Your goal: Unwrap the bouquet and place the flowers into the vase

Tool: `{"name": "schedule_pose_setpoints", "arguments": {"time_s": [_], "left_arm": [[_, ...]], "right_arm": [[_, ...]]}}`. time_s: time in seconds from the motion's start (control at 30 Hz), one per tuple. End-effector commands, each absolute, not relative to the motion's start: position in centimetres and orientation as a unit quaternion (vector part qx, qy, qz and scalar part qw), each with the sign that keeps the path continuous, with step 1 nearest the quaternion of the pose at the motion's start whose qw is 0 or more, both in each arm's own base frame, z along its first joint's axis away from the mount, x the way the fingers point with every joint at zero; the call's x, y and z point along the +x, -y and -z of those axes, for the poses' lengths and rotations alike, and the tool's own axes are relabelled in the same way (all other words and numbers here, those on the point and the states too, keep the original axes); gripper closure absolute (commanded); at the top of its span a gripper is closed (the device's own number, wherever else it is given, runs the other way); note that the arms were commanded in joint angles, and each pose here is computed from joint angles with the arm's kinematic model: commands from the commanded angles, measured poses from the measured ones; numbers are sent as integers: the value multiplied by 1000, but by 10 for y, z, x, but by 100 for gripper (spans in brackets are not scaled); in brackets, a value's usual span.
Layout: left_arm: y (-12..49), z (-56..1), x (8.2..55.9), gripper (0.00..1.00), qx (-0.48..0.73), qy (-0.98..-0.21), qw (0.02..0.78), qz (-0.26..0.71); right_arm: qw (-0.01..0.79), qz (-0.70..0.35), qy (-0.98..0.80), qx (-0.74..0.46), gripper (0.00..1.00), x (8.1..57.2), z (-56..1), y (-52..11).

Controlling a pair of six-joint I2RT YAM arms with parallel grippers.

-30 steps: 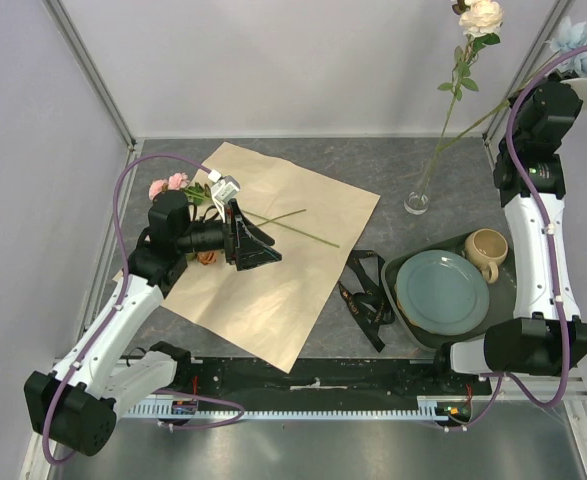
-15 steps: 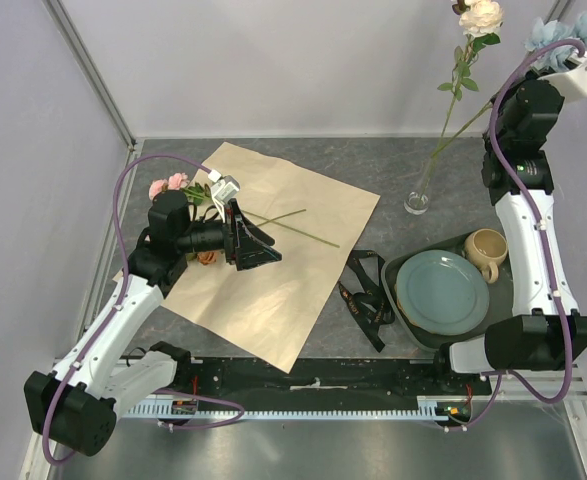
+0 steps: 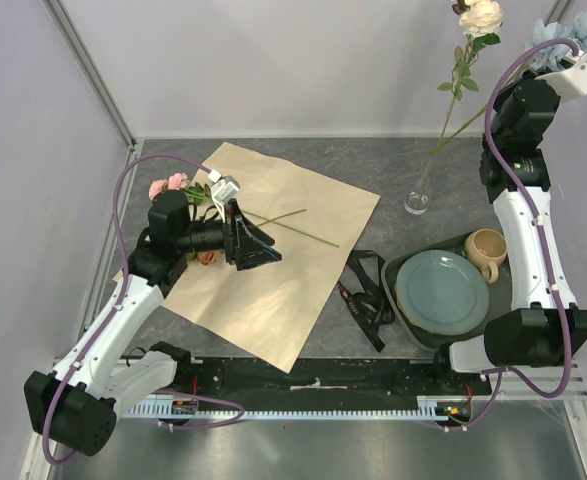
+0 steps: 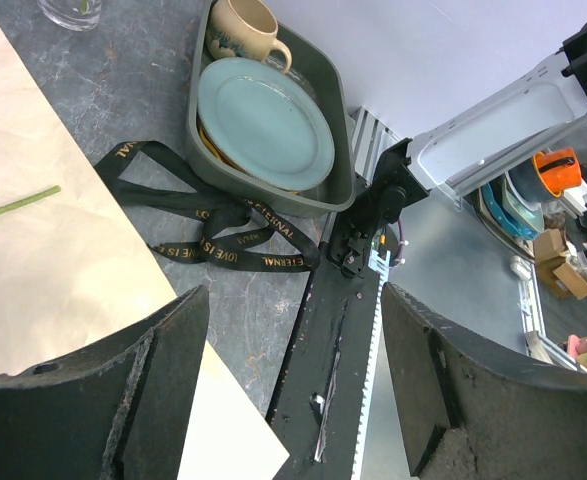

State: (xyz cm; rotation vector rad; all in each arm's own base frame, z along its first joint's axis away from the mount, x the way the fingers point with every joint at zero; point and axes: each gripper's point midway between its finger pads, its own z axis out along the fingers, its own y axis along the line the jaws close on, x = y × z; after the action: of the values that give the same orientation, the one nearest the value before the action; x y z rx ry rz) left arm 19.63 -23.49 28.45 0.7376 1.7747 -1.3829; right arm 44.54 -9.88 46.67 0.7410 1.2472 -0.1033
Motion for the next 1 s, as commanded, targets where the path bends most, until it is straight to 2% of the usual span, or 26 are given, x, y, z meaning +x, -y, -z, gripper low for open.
{"name": "schedule_pose_setpoints", "arguments": {"time_s": [0.0, 0.33, 0.97], "left_arm": [[237, -289, 194, 24, 308, -679, 386, 544], [236, -289, 194, 24, 308, -678, 386, 544], [236, -289, 194, 24, 308, -678, 388, 543]], "right_arm": [[764, 53, -547, 338, 100, 443, -485, 101], [777, 58, -529, 336, 100, 434, -509, 103], [755, 47, -568, 324, 100, 461, -462, 88]]}}
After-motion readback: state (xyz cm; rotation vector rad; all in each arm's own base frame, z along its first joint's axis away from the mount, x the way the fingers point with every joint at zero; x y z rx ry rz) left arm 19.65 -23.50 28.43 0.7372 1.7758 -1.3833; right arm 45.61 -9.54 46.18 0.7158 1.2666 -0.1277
